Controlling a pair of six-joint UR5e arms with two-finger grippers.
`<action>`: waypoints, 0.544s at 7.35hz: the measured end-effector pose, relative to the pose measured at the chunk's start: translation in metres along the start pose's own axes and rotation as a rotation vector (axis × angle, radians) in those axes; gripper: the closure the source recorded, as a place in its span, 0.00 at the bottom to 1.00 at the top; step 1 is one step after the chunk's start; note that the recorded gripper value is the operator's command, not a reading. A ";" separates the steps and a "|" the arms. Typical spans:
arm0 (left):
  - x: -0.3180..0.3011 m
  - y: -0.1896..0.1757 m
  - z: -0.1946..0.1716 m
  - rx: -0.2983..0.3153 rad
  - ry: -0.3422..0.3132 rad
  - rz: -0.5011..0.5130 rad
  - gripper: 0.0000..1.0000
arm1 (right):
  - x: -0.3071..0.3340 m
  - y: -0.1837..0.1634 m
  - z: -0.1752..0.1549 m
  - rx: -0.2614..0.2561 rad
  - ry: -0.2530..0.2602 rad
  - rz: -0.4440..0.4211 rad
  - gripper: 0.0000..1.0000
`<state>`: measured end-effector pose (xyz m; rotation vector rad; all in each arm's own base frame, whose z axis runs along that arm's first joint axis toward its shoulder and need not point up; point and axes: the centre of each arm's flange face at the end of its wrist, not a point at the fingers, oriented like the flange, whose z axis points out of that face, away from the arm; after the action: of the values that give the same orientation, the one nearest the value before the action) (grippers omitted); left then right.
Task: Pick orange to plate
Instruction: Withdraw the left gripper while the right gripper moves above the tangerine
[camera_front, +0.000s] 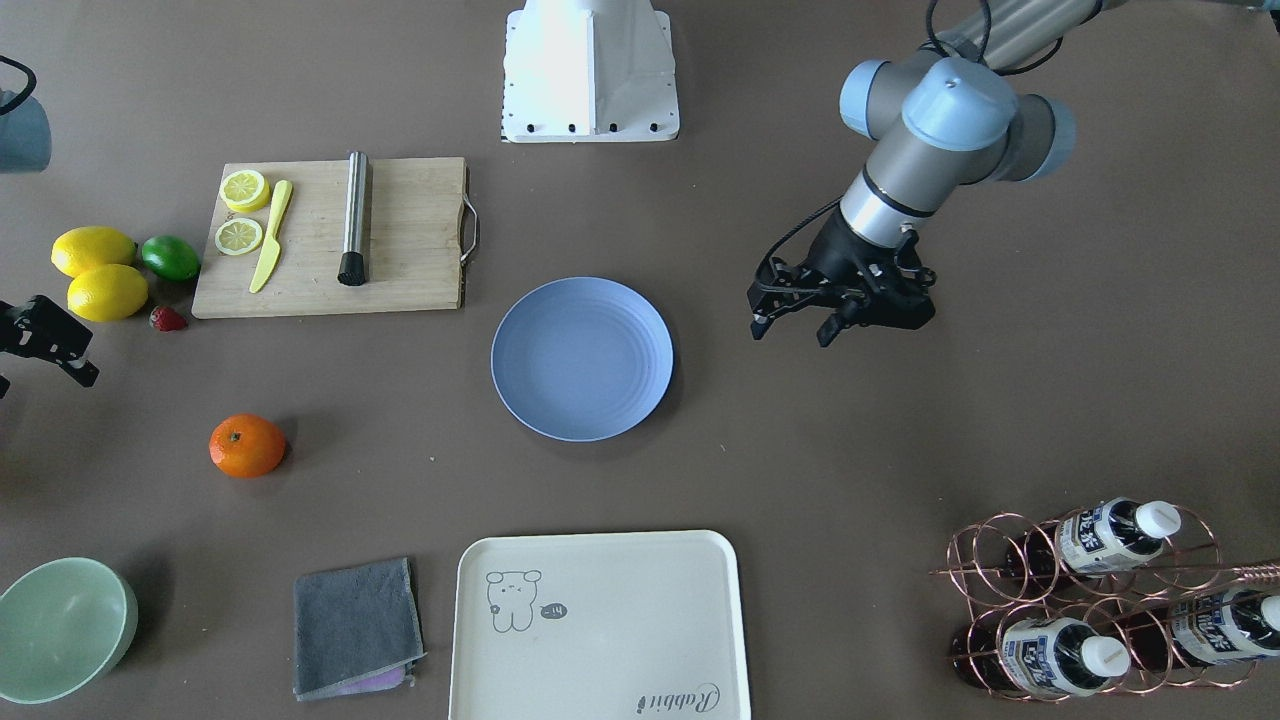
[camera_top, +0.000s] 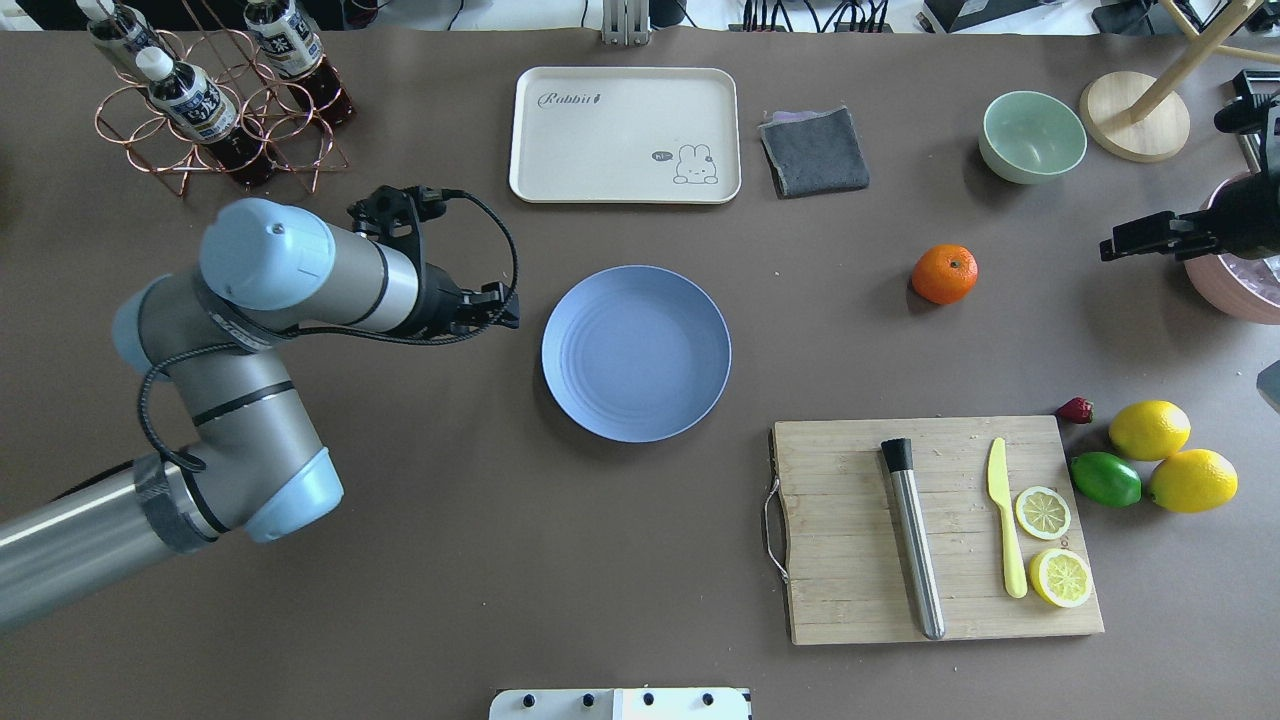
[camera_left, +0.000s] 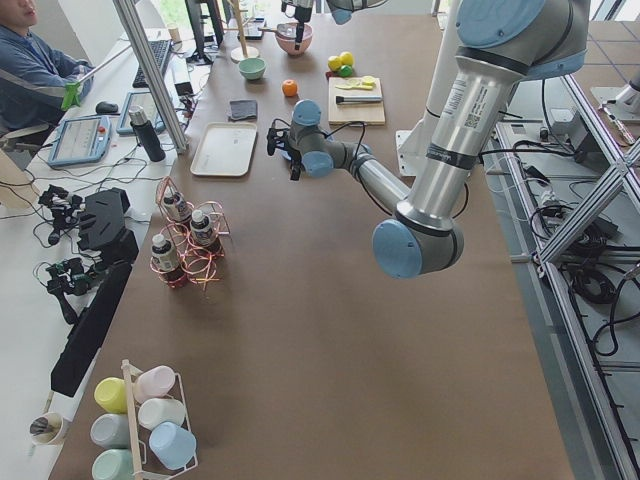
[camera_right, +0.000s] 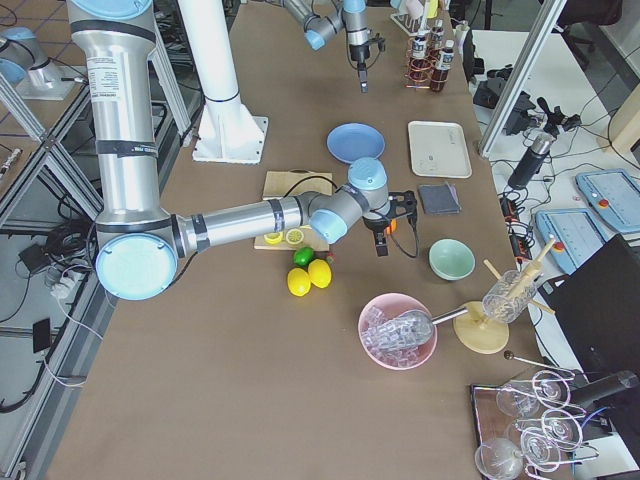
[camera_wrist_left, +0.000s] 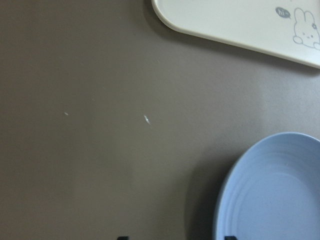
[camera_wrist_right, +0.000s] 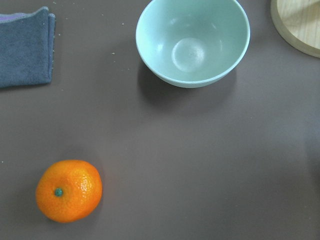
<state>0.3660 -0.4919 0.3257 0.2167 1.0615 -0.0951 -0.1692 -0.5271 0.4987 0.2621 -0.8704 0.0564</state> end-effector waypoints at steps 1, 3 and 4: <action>-0.050 -0.011 -0.033 -0.006 -0.032 0.041 0.02 | -0.019 -0.013 0.004 -0.018 0.023 0.007 0.00; -0.163 -0.032 -0.101 -0.025 -0.070 0.112 0.02 | -0.069 -0.038 0.017 -0.059 0.088 0.013 0.00; -0.223 -0.043 -0.140 -0.041 -0.084 0.145 0.02 | -0.095 -0.051 0.026 -0.087 0.110 0.015 0.00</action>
<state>0.1297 -0.5090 0.4493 0.2499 0.9604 0.0482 -0.2423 -0.5775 0.4323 0.1693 -0.7638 0.0465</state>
